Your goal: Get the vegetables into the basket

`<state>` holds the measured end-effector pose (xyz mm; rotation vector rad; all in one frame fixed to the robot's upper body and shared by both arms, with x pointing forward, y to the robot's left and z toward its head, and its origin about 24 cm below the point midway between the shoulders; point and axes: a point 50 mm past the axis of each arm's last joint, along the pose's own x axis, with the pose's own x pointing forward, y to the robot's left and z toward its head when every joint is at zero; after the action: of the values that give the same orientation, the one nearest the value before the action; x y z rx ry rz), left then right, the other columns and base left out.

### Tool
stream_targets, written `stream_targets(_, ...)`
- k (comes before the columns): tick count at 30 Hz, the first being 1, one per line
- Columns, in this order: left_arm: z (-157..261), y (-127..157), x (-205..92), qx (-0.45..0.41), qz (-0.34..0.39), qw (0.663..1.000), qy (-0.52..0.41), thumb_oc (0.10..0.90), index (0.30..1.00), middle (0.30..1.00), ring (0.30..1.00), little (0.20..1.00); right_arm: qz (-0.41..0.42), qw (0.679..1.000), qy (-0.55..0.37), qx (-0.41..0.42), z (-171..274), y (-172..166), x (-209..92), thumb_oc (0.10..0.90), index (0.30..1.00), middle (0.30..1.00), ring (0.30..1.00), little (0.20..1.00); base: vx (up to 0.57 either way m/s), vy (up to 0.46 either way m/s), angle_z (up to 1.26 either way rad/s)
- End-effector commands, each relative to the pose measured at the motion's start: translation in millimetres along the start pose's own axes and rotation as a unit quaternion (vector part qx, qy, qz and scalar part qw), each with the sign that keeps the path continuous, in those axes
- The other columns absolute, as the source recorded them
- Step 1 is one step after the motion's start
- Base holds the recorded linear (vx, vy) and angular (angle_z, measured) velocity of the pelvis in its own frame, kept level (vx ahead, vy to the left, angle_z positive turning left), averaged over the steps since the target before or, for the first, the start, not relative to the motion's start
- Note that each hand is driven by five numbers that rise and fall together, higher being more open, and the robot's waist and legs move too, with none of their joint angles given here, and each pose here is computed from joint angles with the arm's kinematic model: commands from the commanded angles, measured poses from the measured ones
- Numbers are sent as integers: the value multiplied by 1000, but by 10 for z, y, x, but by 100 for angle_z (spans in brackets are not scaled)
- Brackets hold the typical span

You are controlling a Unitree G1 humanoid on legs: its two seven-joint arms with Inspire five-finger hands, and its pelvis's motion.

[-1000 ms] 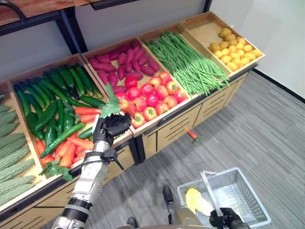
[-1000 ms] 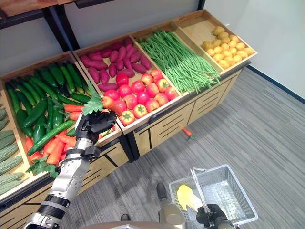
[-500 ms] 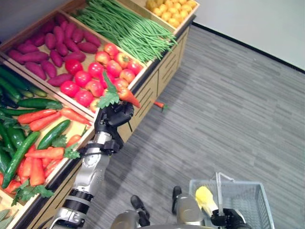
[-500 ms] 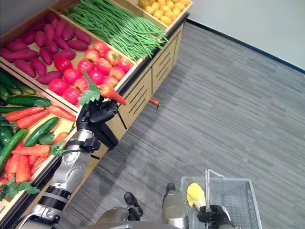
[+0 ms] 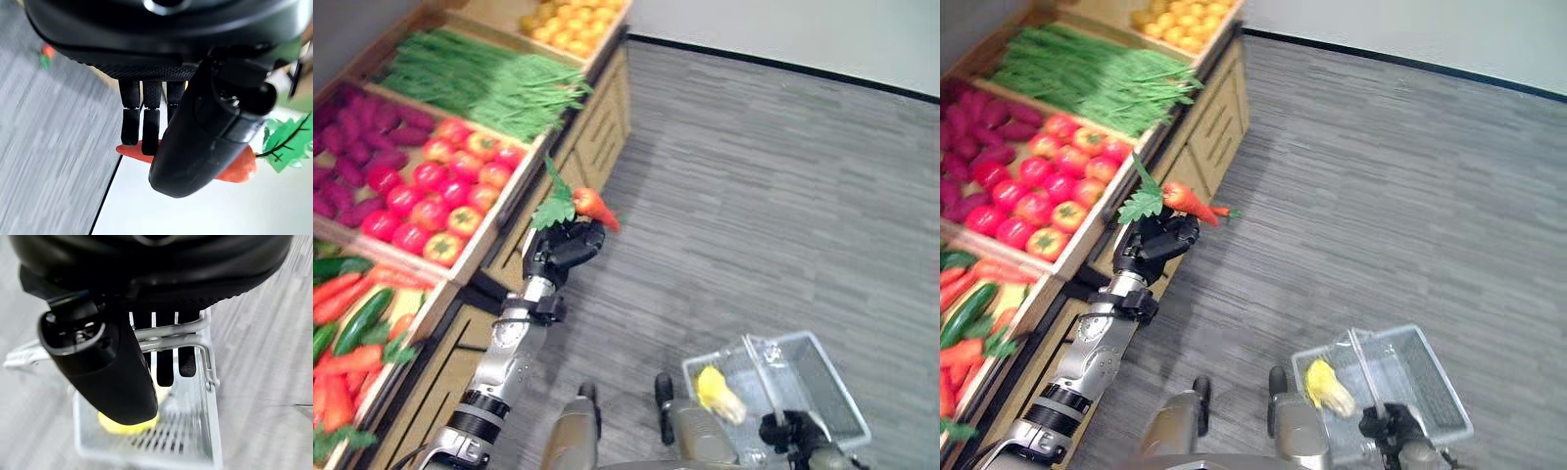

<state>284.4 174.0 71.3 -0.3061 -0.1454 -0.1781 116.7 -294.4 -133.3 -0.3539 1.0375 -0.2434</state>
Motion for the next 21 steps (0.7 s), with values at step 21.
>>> stream_targets(21, 501, -213, -4, 30, -112, 987, -111, 400, 300, 300, 300, 300, -85, 996, 17, 31, -141, -489, -53, 400, 300, 300, 300, 300, 80, 96, -37)
